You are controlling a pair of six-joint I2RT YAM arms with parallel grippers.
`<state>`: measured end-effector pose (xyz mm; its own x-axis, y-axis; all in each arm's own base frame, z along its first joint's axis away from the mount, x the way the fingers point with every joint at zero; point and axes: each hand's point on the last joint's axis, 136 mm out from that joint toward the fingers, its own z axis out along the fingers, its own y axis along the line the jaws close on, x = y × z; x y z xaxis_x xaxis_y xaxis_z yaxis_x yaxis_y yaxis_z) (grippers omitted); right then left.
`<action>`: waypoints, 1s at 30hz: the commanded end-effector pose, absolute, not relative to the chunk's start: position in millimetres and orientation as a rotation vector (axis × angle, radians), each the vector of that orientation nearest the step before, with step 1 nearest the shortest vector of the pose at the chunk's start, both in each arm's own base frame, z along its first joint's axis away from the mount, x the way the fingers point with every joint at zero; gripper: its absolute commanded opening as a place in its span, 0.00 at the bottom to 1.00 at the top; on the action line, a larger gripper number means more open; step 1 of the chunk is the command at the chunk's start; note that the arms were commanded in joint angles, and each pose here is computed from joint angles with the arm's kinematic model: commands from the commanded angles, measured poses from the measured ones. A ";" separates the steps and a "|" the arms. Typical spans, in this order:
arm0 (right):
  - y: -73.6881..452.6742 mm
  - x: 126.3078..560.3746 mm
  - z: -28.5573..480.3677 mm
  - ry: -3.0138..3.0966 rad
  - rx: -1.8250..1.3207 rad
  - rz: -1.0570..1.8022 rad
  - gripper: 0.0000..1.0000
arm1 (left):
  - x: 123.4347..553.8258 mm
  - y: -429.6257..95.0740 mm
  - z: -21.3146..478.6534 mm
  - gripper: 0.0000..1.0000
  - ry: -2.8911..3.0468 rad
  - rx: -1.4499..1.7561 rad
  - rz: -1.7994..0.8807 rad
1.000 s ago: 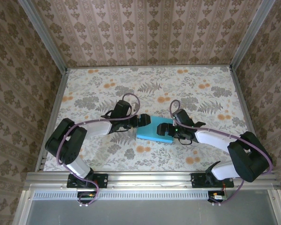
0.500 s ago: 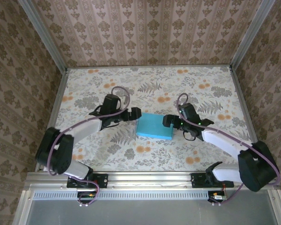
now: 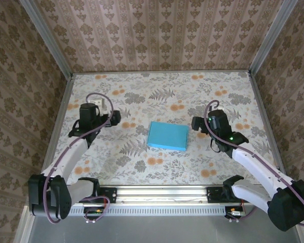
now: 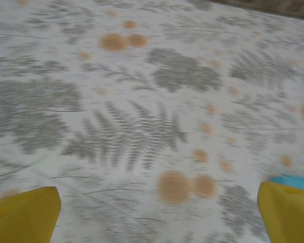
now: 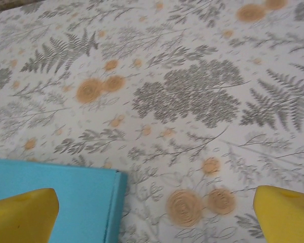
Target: Fold the paper box
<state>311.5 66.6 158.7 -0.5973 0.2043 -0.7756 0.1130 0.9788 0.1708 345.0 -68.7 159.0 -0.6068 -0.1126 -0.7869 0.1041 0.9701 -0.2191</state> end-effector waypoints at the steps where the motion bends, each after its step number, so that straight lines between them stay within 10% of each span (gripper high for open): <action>1: 43.9 314.7 158.3 2.210 0.214 -0.007 1.00 | 352.6 -29.2 154.4 1.00 2.157 -0.050 -0.119; 30: -17.9 363.6 143.3 2.050 0.247 -0.276 1.00 | 400.2 -0.6 97.0 1.00 1.903 0.084 0.055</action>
<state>357.3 -6.9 140.3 -0.5110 0.0918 -0.8547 0.2613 0.9638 -0.0527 391.2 -2.1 77.3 -0.4024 0.0666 -0.9130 0.0329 0.9978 0.0583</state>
